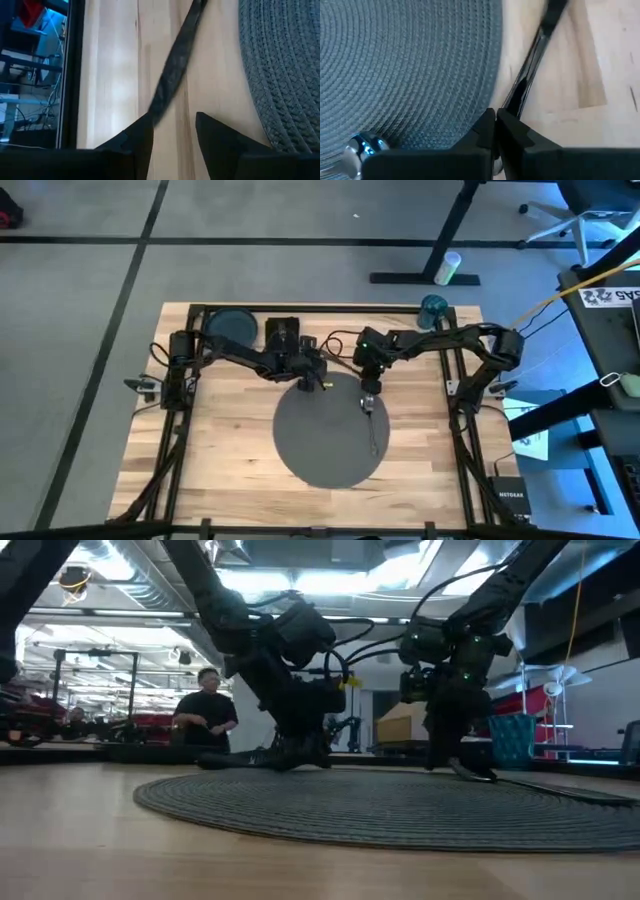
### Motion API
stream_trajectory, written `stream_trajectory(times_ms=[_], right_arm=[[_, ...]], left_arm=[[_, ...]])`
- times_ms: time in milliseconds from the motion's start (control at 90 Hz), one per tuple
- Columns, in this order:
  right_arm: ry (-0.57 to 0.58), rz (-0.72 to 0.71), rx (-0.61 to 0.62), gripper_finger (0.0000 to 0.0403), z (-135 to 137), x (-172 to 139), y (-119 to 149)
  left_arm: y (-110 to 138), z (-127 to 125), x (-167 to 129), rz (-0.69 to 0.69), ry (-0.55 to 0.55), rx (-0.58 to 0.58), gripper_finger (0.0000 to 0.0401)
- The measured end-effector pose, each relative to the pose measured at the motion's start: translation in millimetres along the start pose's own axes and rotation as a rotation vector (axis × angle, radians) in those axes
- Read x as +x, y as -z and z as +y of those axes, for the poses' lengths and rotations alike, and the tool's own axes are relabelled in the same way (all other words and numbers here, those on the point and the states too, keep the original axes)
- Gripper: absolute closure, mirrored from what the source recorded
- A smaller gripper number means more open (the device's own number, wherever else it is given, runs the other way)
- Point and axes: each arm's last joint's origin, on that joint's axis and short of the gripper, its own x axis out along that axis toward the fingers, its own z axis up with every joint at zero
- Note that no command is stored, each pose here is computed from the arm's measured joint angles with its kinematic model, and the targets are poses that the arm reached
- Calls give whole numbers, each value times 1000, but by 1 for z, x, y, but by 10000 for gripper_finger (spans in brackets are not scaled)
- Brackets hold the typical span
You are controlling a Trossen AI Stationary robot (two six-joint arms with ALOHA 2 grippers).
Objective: Set table place
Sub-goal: Put the black table knife on the gray tablemat to the left of the black spoon
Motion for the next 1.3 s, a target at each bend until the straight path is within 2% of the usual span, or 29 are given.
stream_trajectory(times_ms=[367, 567, 778, 956, 1133, 1300], right_arm=[[-47, -10, -15, 403, 1, 0, 0], [60, -16, -29, 402, -2, 0, -2], [58, -52, -37, 399, -2, 0, -6], [29, -67, -12, 354, -2, 0, -7], [105, -65, 21, 294, -4, 0, -7], [155, -91, 49, 273, -7, 2, -10]], left_arm=[[1, 0, 1, 1, 6, -7, 269], [2, -1, 1, 7, 8, -46, 269], [2, -1, 1, 7, 8, -54, 269], [0, 0, 1, 2, 2, -82, 269], [1, 0, 1, 7, 6, -119, 269], [1, 0, 1, 7, 6, -134, 269]])
